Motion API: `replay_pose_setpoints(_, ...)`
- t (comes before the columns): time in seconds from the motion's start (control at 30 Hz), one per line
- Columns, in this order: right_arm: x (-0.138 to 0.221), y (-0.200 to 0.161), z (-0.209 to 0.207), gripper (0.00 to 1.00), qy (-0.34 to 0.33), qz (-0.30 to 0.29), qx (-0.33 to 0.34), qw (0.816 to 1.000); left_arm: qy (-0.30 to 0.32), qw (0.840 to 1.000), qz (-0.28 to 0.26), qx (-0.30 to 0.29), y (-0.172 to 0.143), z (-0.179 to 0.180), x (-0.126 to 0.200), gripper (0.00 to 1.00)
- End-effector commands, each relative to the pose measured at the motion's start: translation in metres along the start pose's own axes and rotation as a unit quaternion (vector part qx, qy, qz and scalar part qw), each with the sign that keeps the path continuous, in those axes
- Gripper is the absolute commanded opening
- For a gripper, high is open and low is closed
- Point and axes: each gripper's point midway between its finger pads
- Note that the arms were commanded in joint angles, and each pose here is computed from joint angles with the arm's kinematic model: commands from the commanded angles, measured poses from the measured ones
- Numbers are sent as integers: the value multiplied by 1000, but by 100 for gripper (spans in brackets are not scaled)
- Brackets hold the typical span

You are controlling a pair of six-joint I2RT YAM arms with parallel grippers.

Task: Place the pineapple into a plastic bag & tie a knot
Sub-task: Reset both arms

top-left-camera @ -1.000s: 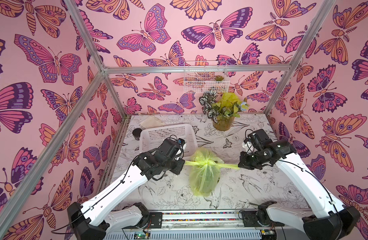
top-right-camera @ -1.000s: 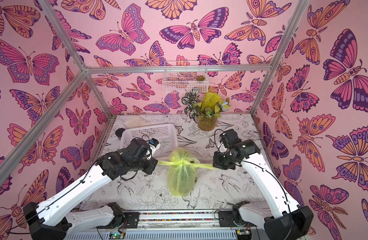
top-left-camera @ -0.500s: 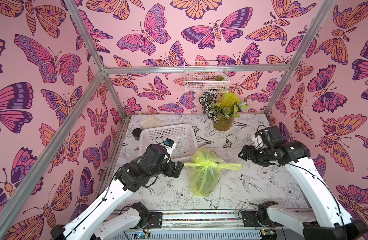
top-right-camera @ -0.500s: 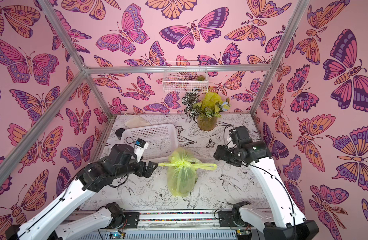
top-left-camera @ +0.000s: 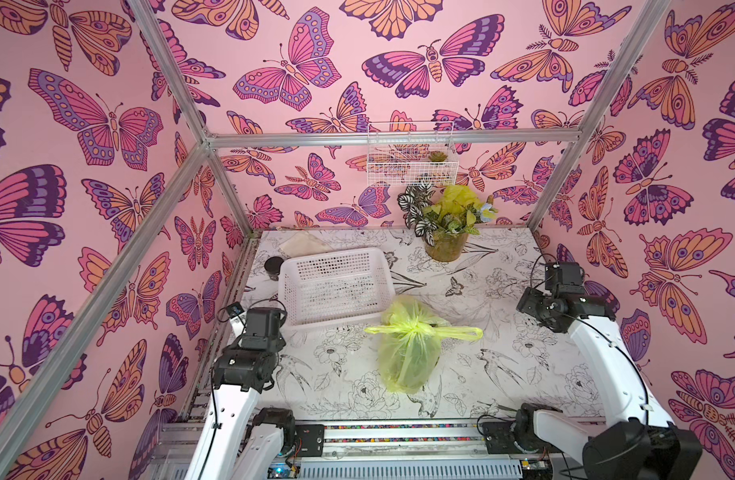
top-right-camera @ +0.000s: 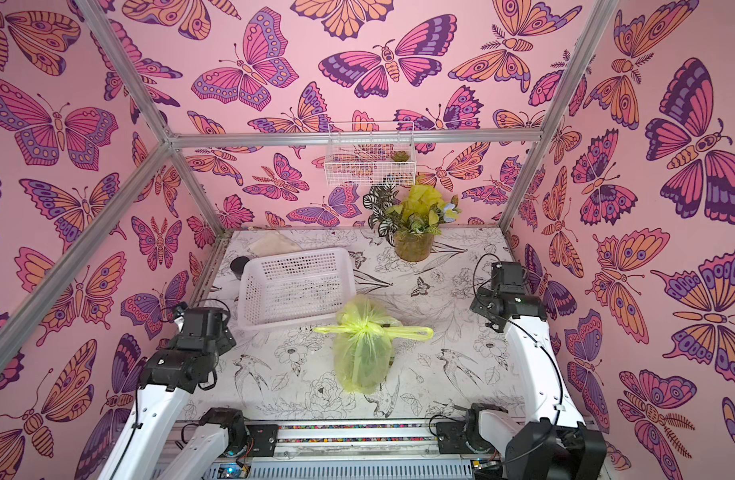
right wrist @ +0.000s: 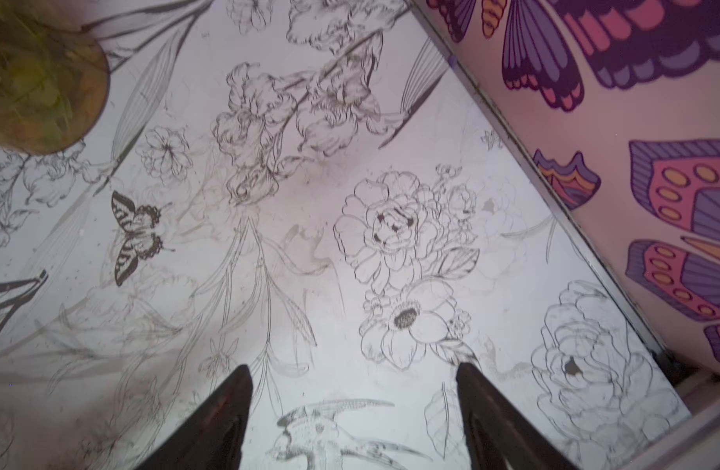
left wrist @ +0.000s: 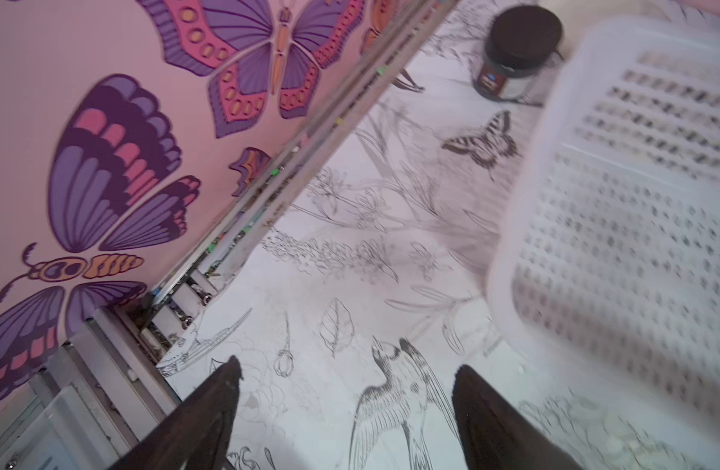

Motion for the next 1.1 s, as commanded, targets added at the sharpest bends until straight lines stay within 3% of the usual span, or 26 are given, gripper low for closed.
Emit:
replay_pose_setpoints(0.0, -13, 33, 10, 79, 13, -74, -5, 997, -27, 1000, 8, 13, 5, -14, -29, 85)
replay_pose_setpoints(0.2, -28, 42, 9, 78, 0, -91, 1, 996, -36, 996, 75, 25, -16, -30, -85, 83)
replay_pose_setpoints(0.3, -32, 42, 13, 78, 10, -93, 7, 996, -115, 989, 93, 8, -25, -62, -101, 82)
replay_pose_setpoints(0.37, -39, 39, 19, 79, 23, -90, 20, 995, -213, 975, 59, -25, -15, -96, -95, 83)
replay_pose_setpoints(0.43, -50, 31, 28, 79, 46, -79, 45, 995, -282, 958, -9, -54, 6, -117, -81, 83)
replay_pose_setpoints(0.57, -75, 5, 49, 79, 107, -39, 106, 988, -269, 955, -89, -92, 16, -111, -80, 91)
replay_pose_setpoints(0.63, -86, -9, 64, 79, 157, -34, 129, 979, -296, 936, -153, -111, 19, -119, -75, 94)
replay_pose_setpoints(0.73, -97, -19, 83, 79, 218, -72, 152, 961, -300, 924, -217, -100, 21, -119, -76, 97)
replay_pose_setpoints(0.9, -101, -7, 108, 79, 262, -127, 173, 941, -313, 916, -234, -95, 26, -130, -87, 98)
replay_pose_setpoints(1.07, -103, 1, 120, 79, 264, -179, 188, 929, -338, 904, -243, -93, 33, -145, -93, 100)
Point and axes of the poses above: each gripper's point midway between its finger pads, its own x axis back along the fingers, its own z axis along the line the jaws close on, y = z × x, and after that the axes turned 4 degrees about -x, right-handed
